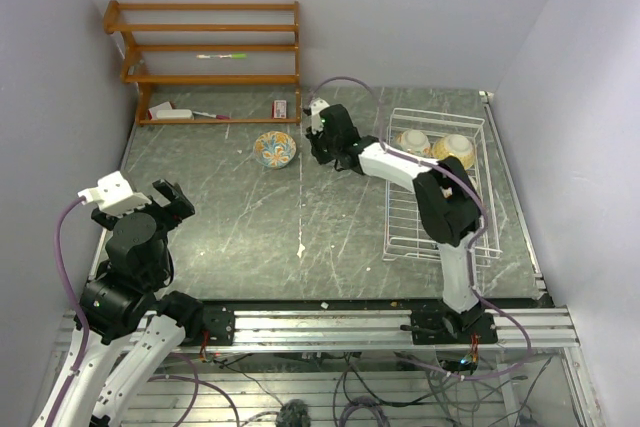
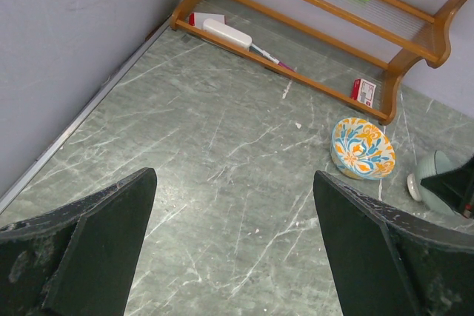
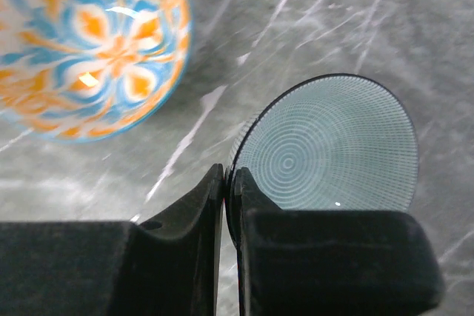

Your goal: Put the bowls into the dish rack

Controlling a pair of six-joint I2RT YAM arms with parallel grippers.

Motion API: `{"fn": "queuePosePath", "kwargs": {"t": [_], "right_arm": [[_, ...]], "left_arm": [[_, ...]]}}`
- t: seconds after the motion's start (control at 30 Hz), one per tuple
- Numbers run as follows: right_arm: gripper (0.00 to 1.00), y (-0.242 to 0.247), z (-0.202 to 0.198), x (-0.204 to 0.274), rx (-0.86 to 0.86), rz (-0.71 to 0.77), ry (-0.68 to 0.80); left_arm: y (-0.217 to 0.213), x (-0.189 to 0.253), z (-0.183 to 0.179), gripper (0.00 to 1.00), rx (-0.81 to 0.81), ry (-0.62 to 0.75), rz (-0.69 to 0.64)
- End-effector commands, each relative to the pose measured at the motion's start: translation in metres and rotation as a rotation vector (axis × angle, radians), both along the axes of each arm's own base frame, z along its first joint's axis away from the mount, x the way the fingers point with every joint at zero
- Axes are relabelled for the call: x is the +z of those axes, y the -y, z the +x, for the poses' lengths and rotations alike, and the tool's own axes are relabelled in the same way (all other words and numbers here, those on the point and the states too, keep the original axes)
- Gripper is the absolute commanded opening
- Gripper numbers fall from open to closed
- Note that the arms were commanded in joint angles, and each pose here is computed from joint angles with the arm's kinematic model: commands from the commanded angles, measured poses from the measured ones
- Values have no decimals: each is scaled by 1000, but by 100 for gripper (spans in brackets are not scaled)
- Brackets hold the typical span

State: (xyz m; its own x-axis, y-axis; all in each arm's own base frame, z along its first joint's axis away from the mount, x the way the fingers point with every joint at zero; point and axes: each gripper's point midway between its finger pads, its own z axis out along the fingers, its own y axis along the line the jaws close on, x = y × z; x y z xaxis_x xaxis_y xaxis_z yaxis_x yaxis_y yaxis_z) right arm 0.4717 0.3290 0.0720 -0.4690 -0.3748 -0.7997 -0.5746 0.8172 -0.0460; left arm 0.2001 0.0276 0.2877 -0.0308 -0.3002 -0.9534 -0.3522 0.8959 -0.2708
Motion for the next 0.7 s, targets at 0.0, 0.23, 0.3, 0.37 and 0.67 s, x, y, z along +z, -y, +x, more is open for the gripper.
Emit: {"fn": "queuePosePath", "kwargs": {"t": [0.0,0.23,0.3,0.37,0.67], "right_arm": [[3,-25,-30,91,95,297,53],[1,-7,-87,178,201,580,72],[1,6,-99,192,204,627,66],[1,28,-106,201,171,656,69],[1,136,-131,206,30,766,14]], "left_arm": [[-5,4,-2,98,26,20,-18],[-5,6,-3,98,23,32,-19],[-4,6,-3,98,20,33,-20],[-3,7,-3,98,15,34,-21],[-1,9,-3,98,-1,47,-28]]}}
